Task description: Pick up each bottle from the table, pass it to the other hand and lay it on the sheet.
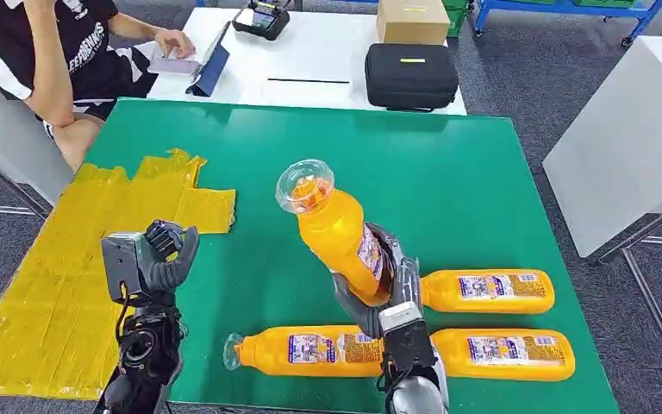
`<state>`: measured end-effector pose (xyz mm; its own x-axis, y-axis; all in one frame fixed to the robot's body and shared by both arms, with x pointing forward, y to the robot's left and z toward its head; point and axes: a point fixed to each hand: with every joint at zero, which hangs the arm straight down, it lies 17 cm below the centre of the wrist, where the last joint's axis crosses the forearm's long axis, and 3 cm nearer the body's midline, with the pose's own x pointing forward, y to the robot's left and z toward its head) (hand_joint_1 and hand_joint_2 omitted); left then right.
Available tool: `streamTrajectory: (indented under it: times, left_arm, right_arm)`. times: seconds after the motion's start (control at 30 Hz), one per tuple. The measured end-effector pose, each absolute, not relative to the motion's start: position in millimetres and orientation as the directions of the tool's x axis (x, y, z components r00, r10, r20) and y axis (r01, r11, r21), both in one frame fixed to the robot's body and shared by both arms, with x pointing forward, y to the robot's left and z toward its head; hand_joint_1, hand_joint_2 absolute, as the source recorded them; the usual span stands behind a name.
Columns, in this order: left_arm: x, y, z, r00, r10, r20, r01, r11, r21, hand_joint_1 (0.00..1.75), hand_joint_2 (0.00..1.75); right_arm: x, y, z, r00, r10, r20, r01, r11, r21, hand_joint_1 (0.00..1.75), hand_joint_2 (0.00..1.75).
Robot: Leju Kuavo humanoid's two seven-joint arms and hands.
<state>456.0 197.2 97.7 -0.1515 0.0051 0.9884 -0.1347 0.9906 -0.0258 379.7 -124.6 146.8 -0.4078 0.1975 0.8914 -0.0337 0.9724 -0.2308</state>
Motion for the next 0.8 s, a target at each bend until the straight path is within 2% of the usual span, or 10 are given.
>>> streamTrajectory:
  times: [0.3, 0.33, 0.37, 0.8]
  left_arm:
    - [457, 203, 103, -0.166, 0.000, 0.986, -0.152, 0.988, -0.026, 1.75, 1.75]
    - [457, 203, 104, -0.169, 0.000, 0.986, -0.153, 0.988, -0.027, 0.56, 1.75]
    - [457, 204, 105, -0.170, 0.001, 0.985, -0.154, 0.988, -0.027, 0.00, 1.75]
    - [457, 198, 115, -0.202, -0.023, 0.979, -0.133, 0.991, -0.004, 0.00, 1.75]
  right_arm:
    - [380, -126, 147, -0.407, 0.194, 0.892, -0.029, 0.974, -0.225, 1.75, 1.75]
    - [380, -126, 147, -0.407, 0.194, 0.892, -0.029, 0.974, -0.225, 1.75, 1.75]
    - [380, -126, 147, -0.408, 0.194, 0.892, -0.030, 0.974, -0.226, 1.75, 1.75]
    - [382, -126, 150, -0.413, 0.195, 0.889, -0.027, 0.974, -0.226, 1.75, 1.75]
